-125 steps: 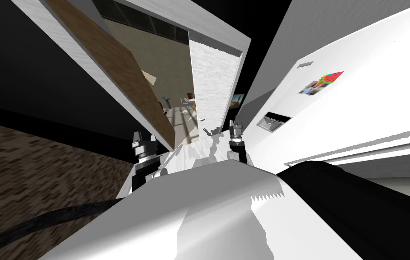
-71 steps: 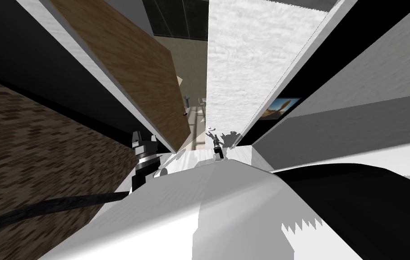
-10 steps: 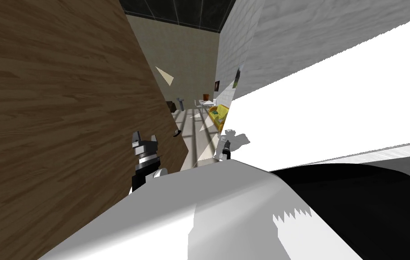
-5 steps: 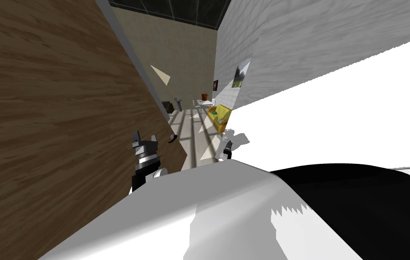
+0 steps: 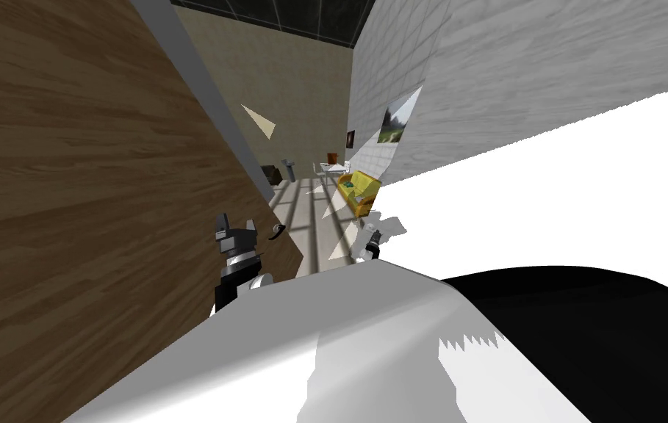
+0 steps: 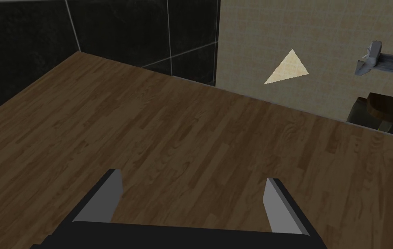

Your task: Push the door open

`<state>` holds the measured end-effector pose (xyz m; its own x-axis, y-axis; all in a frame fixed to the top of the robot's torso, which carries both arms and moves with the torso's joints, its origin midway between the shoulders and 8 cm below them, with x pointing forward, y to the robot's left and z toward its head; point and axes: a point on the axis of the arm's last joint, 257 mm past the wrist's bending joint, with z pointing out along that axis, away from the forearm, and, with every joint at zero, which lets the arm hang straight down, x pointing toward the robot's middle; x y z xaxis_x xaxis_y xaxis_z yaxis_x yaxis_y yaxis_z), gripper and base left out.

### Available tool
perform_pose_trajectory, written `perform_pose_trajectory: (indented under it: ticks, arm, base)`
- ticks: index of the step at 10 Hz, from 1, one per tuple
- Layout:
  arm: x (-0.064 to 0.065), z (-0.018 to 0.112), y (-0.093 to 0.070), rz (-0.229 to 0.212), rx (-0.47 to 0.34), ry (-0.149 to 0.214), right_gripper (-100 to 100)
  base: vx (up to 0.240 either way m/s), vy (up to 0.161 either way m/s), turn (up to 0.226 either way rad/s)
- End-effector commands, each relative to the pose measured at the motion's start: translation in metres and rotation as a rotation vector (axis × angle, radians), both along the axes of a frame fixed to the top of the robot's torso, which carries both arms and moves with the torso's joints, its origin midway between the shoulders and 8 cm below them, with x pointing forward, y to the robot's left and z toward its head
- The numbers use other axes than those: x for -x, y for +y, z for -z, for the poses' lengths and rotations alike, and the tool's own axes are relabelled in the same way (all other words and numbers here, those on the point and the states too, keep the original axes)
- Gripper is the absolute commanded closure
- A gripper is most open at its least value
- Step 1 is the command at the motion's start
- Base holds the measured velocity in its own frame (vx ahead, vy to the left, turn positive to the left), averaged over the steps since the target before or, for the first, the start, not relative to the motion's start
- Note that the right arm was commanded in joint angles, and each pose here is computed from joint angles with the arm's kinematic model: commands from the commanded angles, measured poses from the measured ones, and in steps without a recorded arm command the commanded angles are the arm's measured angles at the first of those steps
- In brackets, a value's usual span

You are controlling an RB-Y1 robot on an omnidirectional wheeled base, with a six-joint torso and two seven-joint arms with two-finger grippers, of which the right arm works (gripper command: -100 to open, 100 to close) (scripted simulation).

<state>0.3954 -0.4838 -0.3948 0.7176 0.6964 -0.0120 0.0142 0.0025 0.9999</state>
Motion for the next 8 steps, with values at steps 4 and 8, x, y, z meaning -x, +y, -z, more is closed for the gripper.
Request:
perform_pose_trajectory:
  ticks: [4,8]
  arm:
    - [0.013,-0.006,-0.023,0.078,0.008,-0.014,100]
    - [0.027,-0.004,-0.036,0.141,0.0,-0.014,100]
  base:
    - [0.189,-0.062,-0.022]
    - [0.168,-0.053,-0.028]
